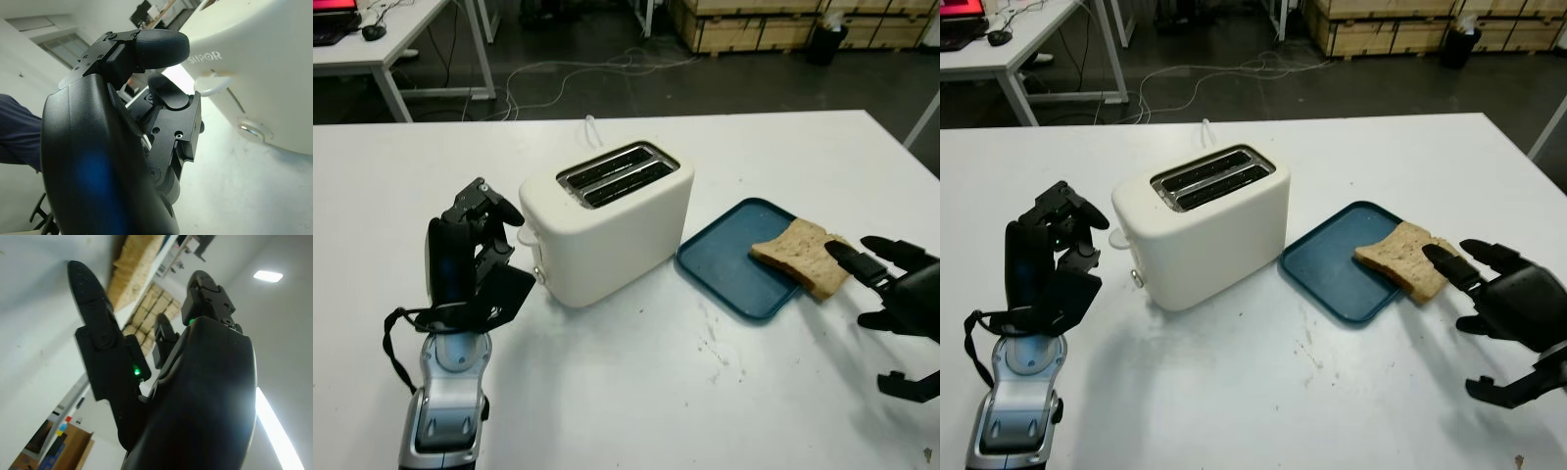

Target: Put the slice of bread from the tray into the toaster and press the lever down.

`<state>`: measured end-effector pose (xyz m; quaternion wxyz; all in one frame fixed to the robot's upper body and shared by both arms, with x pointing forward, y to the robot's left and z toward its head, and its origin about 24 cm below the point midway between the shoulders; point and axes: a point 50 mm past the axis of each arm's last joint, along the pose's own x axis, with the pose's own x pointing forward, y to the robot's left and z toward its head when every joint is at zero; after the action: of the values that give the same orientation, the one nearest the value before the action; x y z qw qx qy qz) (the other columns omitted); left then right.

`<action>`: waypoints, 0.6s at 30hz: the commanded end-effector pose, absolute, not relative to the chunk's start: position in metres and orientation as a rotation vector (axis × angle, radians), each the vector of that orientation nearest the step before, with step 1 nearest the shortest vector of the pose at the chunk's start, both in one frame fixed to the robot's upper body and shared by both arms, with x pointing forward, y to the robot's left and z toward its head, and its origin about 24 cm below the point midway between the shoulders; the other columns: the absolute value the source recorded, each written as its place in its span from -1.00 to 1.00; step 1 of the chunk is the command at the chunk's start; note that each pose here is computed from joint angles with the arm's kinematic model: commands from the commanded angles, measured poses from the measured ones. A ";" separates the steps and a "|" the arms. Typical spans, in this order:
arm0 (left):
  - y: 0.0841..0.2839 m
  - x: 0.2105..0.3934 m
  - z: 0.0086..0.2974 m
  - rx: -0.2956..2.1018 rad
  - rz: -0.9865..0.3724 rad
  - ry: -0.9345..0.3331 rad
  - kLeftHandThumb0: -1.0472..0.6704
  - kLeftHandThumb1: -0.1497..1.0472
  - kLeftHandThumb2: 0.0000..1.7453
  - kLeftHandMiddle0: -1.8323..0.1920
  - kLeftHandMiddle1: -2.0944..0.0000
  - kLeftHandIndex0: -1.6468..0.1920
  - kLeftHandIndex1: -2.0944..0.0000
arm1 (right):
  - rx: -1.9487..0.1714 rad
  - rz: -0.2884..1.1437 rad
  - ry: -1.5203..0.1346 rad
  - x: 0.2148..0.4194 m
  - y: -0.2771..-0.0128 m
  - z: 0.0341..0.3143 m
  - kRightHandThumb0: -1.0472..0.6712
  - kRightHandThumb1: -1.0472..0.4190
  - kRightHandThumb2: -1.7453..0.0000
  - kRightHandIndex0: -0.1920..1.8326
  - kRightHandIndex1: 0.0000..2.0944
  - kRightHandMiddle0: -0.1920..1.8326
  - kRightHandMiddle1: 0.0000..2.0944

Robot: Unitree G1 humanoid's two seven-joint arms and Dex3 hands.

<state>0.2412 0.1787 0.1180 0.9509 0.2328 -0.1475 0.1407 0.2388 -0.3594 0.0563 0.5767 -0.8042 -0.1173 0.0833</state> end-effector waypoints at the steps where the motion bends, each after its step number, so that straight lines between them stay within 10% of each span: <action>1: 0.178 0.241 0.120 0.472 0.281 -0.314 0.31 0.79 -0.03 -0.21 -0.67 0.07 -0.67 | -1.880 0.191 -0.280 0.241 -0.356 0.049 -0.42 -0.70 0.99 -0.53 -1.00 -0.79 -1.00; 11: 0.177 0.241 0.122 0.462 0.282 -0.316 0.31 0.79 -0.02 -0.23 -0.67 0.06 -0.67 | -1.929 0.179 -0.321 0.248 -0.352 0.039 -0.34 -0.76 0.98 -0.44 -0.93 -0.68 -0.97; 14: 0.178 0.240 0.122 0.464 0.283 -0.319 0.31 0.79 -0.02 -0.24 -0.67 0.05 -0.67 | -1.955 0.184 -0.336 0.252 -0.351 0.039 -0.33 -0.77 1.00 -0.74 -0.19 -0.61 -0.99; 18: 0.179 0.240 0.123 0.462 0.282 -0.326 0.30 0.79 -0.02 -0.24 -0.67 0.06 -0.67 | -1.977 0.201 -0.327 0.255 -0.350 0.039 -0.33 -0.78 1.00 -0.81 0.01 -0.60 -1.00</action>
<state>0.2405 0.1785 0.1204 0.9518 0.2261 -0.1525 0.1403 0.2536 -0.3542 0.0446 0.5391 -0.8271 -0.1405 0.0749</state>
